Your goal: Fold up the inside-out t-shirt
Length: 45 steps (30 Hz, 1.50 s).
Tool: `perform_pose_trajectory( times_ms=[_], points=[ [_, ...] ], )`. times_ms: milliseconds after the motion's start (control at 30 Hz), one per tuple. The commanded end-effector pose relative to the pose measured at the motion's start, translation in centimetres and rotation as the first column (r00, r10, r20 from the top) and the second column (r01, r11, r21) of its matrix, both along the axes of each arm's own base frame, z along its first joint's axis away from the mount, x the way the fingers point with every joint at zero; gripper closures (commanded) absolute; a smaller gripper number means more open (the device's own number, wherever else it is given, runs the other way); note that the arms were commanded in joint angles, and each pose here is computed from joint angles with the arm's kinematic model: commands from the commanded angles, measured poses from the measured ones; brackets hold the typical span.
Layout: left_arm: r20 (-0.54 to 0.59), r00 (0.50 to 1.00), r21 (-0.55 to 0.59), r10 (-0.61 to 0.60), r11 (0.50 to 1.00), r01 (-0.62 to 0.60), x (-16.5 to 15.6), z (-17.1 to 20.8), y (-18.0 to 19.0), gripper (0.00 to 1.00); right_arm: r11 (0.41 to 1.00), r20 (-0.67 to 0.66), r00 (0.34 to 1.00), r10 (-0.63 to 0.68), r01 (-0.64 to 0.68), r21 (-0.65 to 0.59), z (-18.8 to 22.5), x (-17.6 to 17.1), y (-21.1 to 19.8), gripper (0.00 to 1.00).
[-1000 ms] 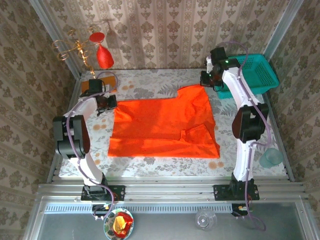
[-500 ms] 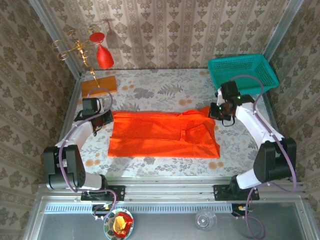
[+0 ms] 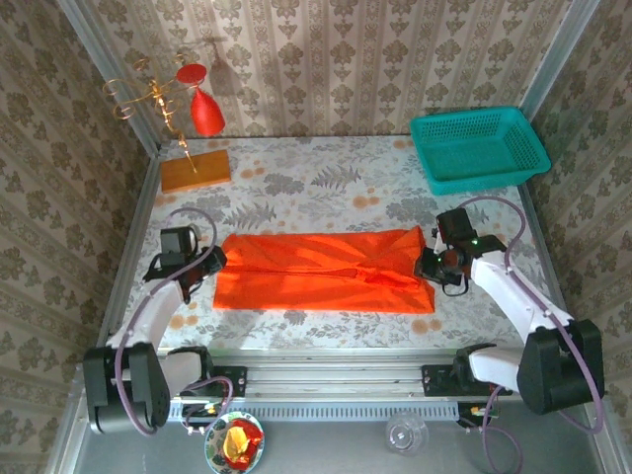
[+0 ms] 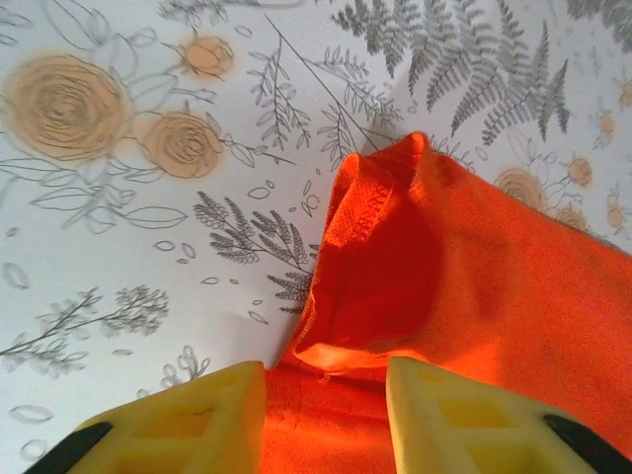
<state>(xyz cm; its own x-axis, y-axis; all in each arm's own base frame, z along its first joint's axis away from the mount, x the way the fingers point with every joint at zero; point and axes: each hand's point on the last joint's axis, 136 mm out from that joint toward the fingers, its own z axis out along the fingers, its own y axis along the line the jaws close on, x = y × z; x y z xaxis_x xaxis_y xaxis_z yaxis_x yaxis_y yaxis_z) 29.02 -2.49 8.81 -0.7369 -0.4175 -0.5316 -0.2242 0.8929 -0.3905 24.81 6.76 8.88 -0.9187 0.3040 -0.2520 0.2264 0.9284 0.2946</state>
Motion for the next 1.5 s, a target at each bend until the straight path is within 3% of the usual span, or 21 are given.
perform_pose_trajectory(
  times_ms=[0, 133, 333, 533, 633, 767, 933, 1067, 1200, 1467],
  points=[
    [0.008, 0.998, 0.025, 0.067, 0.997, -0.067, -1.2, 1.4, 1.3, 0.57, 0.999, 0.061, 0.998, -0.03, 0.031, -0.015, 1.8, 0.2, -0.1, 0.7],
    [0.038, 0.999, -0.004, 0.038, 0.999, -0.037, -0.6, 3.3, 0.4, 0.56, 1.0, 0.071, 0.997, 0.013, -0.014, 0.017, 2.5, 1.2, 1.4, 0.68],
    [-0.079, 0.989, 0.027, -0.125, 0.991, 0.128, 0.9, 2.8, -2.6, 0.56, 0.985, 0.049, 0.986, 0.161, -0.163, 0.055, 2.6, 3.7, 6.5, 0.63],
    [-0.089, 0.956, -0.03, -0.281, 0.96, 0.279, 3.0, 2.9, -6.5, 0.54, 0.976, -0.016, 0.979, 0.203, -0.201, 0.081, 0.4, 5.5, 9.5, 0.63],
    [-0.206, 0.934, -0.066, -0.294, 0.956, 0.286, 2.7, 0.3, -6.9, 0.57, 0.974, -0.049, 0.977, 0.21, -0.204, 0.098, -0.8, 5.8, 10.5, 0.62],
    [-0.401, 0.907, 0.013, -0.128, 0.989, 0.145, 0.2, -4.1, -3.5, 0.59, 0.991, -0.138, 0.982, 0.129, -0.124, 0.039, -3.5, 4.3, 8.8, 0.6],
    [-0.423, 0.904, -0.017, -0.066, 0.998, 0.064, -1.4, -5.7, -2.3, 0.6, 0.998, -0.194, 0.979, 0.068, -0.07, -0.003, -5.1, 2.1, 7.2, 0.59],
    [-0.301, 0.946, -0.011, -0.124, 0.992, 0.126, 1.3, -1.9, -2.8, 0.59, 0.996, -0.141, 0.986, 0.084, -0.085, -0.005, -3.6, 2.9, 6.9, 0.59],
    [-0.248, 0.95, 0.05, -0.192, 0.976, 0.211, 3.9, 1.3, -2.5, 0.55, 0.996, -0.116, 0.989, 0.087, -0.091, -0.024, -2.4, 4.5, 5.7, 0.58],
    [-0.372, 0.879, 0.081, -0.299, 0.933, 0.352, 6.8, 0.0, -2.4, 0.58, 0.988, -0.131, 0.987, 0.088, -0.104, -0.116, -2.7, 8.4, 2.4, 0.57]
  ],
)
